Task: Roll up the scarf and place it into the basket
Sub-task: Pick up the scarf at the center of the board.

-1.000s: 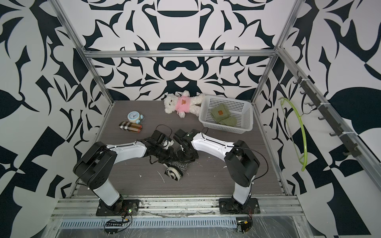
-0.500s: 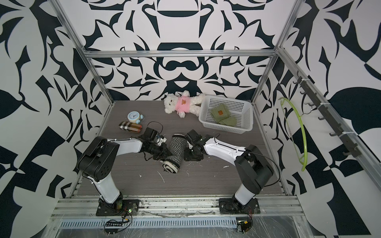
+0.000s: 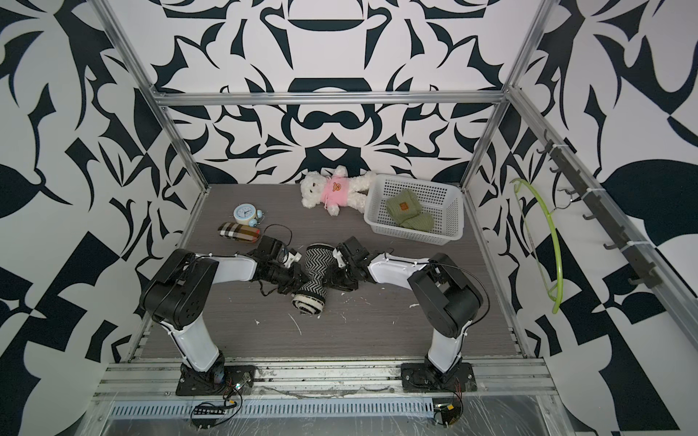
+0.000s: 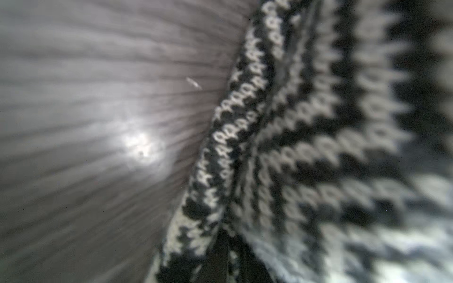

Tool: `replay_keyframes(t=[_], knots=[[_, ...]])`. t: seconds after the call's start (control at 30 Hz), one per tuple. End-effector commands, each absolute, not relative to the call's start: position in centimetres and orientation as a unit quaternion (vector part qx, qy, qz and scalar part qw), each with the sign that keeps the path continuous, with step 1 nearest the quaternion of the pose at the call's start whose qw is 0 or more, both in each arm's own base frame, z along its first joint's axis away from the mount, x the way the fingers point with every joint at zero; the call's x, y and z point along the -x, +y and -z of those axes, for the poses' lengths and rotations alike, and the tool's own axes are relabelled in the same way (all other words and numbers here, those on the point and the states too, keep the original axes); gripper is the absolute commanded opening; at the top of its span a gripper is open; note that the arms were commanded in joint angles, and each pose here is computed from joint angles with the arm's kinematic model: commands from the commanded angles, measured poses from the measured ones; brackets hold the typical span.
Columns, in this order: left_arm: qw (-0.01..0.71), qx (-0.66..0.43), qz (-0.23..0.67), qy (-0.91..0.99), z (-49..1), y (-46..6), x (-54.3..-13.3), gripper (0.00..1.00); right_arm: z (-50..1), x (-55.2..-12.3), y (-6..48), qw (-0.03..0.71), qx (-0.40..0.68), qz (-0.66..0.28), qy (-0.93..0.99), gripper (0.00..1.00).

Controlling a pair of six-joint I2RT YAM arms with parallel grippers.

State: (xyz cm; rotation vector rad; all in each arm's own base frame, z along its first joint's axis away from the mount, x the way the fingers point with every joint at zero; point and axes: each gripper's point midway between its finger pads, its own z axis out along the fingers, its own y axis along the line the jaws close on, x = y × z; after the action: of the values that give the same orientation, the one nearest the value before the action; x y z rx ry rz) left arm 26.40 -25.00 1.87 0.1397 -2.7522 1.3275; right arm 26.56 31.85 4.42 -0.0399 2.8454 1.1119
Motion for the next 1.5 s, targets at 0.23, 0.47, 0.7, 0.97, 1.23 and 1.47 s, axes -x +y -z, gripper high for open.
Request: replay_keyframes(t=[0.23, 0.47, 0.7, 0.97, 1.23, 1.47], knots=[[0.110, -0.100, -0.316, -0.937, 5.0, -21.5, -22.3, 0.03, -5.4, -29.6, 37.3, 0.035, -0.023, -0.512, 0.858, 0.65], [0.113, -0.099, -0.323, -0.934, 5.0, -21.8, -22.4, 0.03, -3.1, -28.4, 38.8, -0.007, -0.025, -0.502, 0.864, 0.88], [0.112, -0.099, -0.323, -0.934, 5.1, -21.8, -22.5, 0.03, -0.5, -25.7, 37.9, -0.042, -0.013, -0.421, 0.906, 0.63], [0.109, -0.096, -0.340, -0.929, 4.1, -22.4, -23.1, 0.03, 0.2, -24.3, 36.6, -0.046, -0.008, -0.403, 0.914, 0.00], [-0.020, -0.112, -0.351, -0.930, -8.9, -19.1, -27.7, 0.35, -5.7, -27.7, 35.8, 0.028, 0.039, -0.423, 0.905, 0.00], [-0.089, -0.156, -0.340, -0.923, -14.7, -14.8, -28.5, 0.40, -18.4, -35.2, 30.6, 0.142, 0.065, -0.432, 0.888, 0.00]])
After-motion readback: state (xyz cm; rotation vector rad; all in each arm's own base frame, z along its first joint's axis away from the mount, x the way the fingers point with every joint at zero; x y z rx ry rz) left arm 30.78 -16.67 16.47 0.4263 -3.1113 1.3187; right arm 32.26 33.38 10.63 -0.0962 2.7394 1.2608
